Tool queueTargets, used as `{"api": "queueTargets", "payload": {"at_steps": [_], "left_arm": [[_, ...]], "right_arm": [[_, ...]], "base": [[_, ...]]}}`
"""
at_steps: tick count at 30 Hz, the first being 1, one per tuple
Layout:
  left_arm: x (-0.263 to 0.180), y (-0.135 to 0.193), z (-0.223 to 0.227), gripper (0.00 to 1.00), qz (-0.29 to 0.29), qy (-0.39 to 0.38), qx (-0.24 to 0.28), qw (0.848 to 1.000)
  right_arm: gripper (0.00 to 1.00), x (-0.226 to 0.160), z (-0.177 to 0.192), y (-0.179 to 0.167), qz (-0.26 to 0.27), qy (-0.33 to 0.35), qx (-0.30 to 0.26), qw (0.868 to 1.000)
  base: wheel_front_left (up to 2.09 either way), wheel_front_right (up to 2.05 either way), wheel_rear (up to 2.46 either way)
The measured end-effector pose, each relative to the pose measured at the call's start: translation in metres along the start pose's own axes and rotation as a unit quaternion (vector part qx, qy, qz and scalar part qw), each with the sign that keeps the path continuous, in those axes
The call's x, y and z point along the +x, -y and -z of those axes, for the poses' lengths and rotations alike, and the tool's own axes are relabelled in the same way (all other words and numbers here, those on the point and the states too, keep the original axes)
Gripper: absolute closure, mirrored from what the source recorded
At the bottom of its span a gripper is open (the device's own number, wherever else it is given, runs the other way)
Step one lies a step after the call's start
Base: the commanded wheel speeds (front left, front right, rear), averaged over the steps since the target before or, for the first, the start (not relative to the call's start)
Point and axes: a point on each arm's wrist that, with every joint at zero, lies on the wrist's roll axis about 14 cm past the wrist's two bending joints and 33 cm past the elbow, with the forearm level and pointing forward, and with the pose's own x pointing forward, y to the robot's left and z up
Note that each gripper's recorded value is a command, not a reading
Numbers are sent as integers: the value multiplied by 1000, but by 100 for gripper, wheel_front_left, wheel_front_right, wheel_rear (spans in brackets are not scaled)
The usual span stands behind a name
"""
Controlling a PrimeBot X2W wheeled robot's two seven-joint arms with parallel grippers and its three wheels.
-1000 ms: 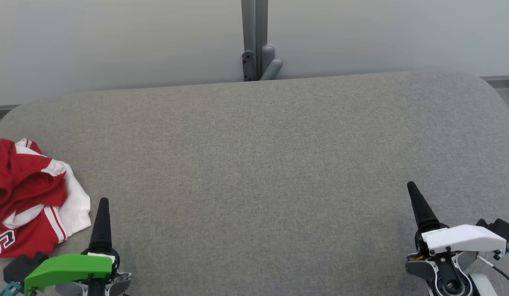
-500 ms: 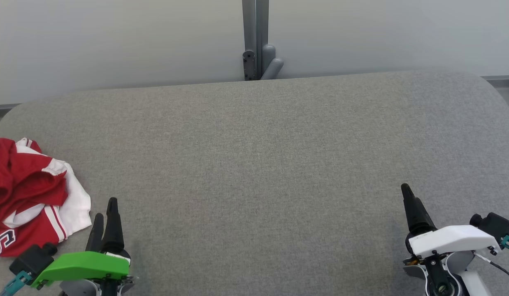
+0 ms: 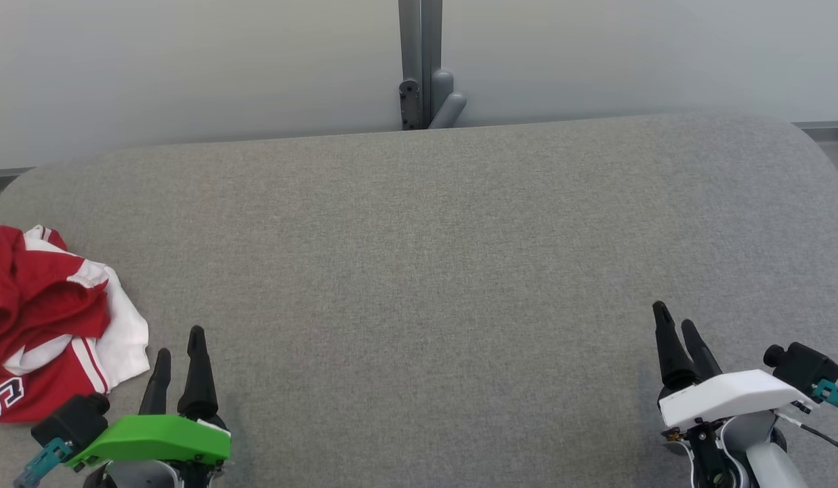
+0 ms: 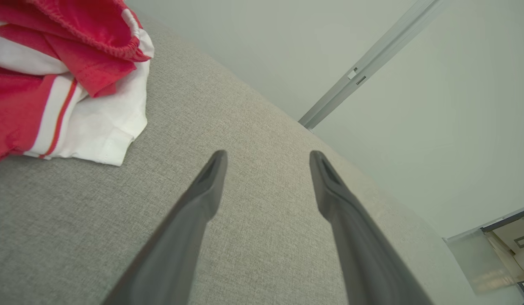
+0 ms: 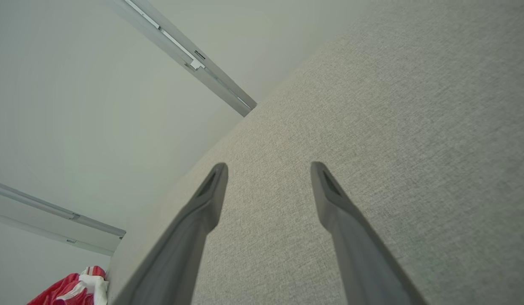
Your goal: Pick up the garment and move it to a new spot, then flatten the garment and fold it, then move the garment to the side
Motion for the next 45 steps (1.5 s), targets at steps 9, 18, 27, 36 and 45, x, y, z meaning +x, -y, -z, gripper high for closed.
{"api": "queueTargets", "payload": {"at_steps": [9, 18, 27, 36, 45], "left_arm": [[-1, 1, 1, 0, 1, 4, 43, 999], [-4, 3, 3, 0, 8, 7, 99, 995], [-7, 4, 6, 0, 13, 8, 149, 989], [-8, 9, 6, 0, 23, 13, 199, 980], [-9, 9, 12, 0, 27, 8, 239, 971]], "right_arm": [[0, 0, 2, -3, -8, 2, -47, 999], [0, -3, 4, -5, -15, 3, -95, 995], [0, -4, 4, -7, -21, 6, -141, 990], [0, -6, 1, -13, -34, 17, -181, 983], [0, -6, 3, -16, -43, 19, -217, 975]], "base": [[0, 0, 0], [0, 0, 0], [0, 0, 0], [0, 0, 0], [0, 0, 0]]}}
